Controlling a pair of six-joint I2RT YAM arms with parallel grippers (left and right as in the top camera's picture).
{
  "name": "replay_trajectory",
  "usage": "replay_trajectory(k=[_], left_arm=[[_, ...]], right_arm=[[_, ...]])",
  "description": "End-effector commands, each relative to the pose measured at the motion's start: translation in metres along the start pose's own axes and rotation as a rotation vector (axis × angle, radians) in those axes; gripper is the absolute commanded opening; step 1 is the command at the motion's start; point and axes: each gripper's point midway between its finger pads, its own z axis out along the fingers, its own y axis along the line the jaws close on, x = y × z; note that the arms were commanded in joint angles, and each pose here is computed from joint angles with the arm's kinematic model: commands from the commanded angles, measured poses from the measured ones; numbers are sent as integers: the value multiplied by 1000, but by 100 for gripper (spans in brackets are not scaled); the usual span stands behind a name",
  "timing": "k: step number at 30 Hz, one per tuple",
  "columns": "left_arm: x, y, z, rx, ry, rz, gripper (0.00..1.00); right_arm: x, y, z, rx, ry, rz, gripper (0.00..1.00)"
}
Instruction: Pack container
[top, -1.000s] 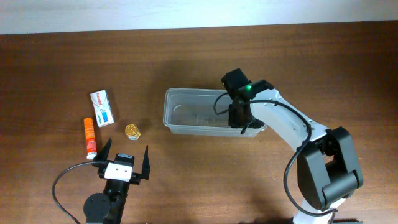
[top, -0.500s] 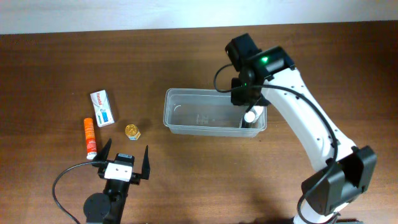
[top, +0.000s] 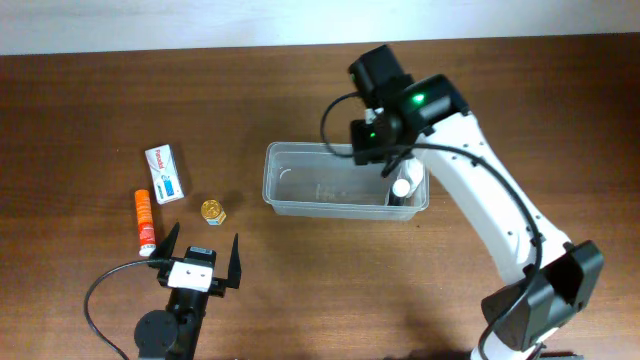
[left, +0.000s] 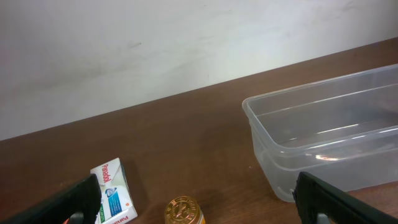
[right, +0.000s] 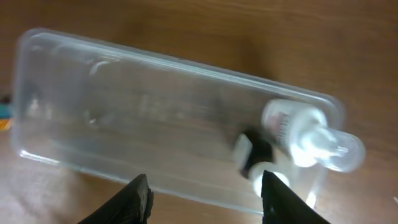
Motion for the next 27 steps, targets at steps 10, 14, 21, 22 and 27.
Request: replay_trajectory(k=[10, 14, 21, 22, 27], left_arm=[[2, -1, 0, 4, -1, 16, 99], [2, -1, 0, 4, -1, 15, 99], [2, -1, 0, 4, -1, 15, 99], [2, -1, 0, 4, -1, 15, 99], [2, -1, 0, 4, -1, 15, 99]], right_arm=[[17, 67, 33, -64, 23, -162, 50], [22, 81, 49, -65, 43, -192, 50], [33, 94, 71, -79, 100, -204, 50], [34, 95, 72, -85, 104, -207, 50], [42, 101, 79, -83, 117, -224, 50]])
